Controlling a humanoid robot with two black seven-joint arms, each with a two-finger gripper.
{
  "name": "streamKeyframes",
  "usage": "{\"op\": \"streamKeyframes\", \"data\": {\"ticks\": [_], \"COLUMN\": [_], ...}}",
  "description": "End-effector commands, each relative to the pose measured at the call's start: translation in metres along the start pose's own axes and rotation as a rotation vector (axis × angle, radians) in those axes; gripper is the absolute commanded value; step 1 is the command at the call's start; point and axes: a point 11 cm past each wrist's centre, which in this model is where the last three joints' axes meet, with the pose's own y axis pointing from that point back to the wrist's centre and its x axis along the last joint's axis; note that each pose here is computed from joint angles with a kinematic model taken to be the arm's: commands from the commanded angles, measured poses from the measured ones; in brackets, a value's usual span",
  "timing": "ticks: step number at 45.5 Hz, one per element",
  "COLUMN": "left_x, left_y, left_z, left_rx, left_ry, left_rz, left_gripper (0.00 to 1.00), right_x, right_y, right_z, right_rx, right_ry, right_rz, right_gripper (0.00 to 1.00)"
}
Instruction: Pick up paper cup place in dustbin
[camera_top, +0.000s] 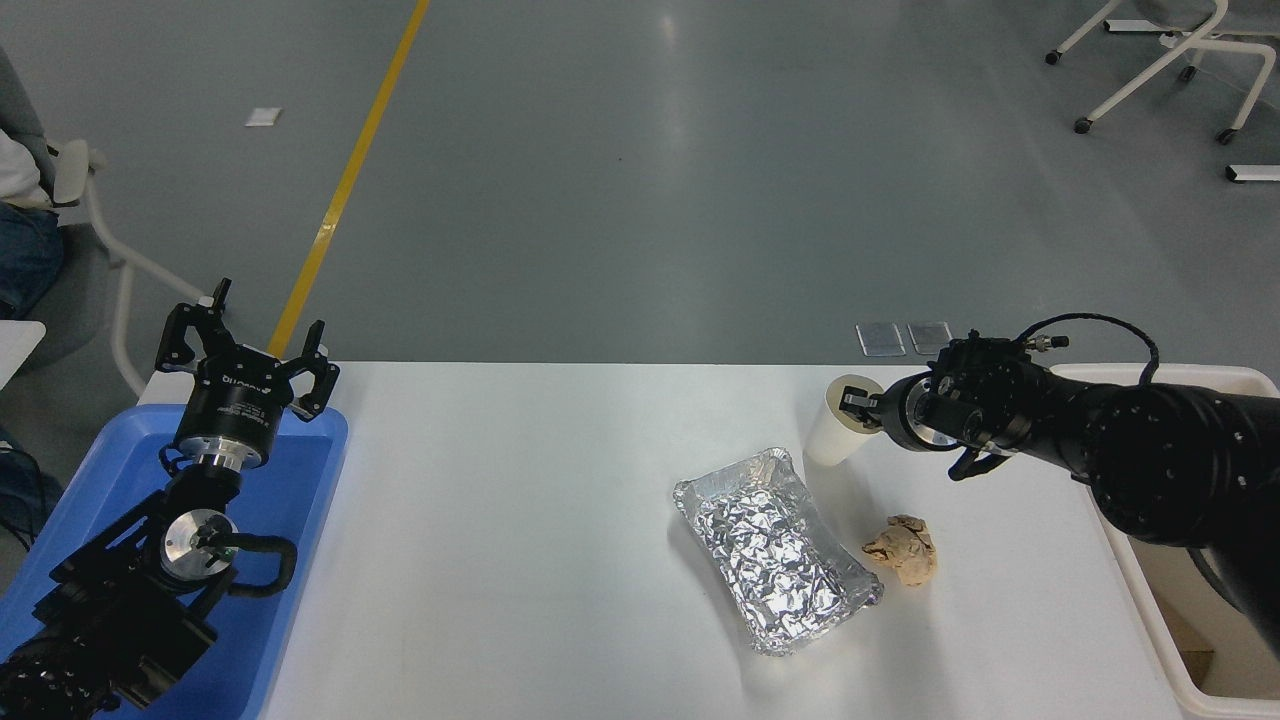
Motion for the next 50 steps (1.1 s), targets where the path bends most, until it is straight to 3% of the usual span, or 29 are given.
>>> {"op": "streamKeyframes", "data": {"ticks": [1, 17, 32, 40, 50], "left_x": [0.000, 0.001, 0.001, 0.001, 0.001], "left_y": [0.001, 0.001, 0.001, 0.001, 0.001], "left_z": [-0.001, 0.000, 0.000, 0.000, 0.000], "left_rx": [0.002, 0.002, 0.002, 0.002, 0.002], "left_ry": [0.000, -0.001, -0.001, -0.001, -0.001], "left_rz": [0.000, 0.002, 0.002, 0.002, 0.002], "left_gripper": [0.99, 0.99, 0.99, 0.99, 0.99], "right_x": [0.063, 0.149, 0.169, 0.181, 0.193], "right_y": [0.056, 0.151, 0.178, 0.179, 0.177], "right_z": [-0.002, -0.022, -0.018, 0.029, 0.135], "right_rx": [0.021, 0.110, 0.126, 0.085, -0.031], "right_ry": [-0.040, -0.050, -0.060, -0.142, -0.309], "right_rz": [0.049, 0.120, 0.157, 0.213, 0.335], "right_gripper": [0.00, 0.00, 0.00, 0.00, 0.00]}}
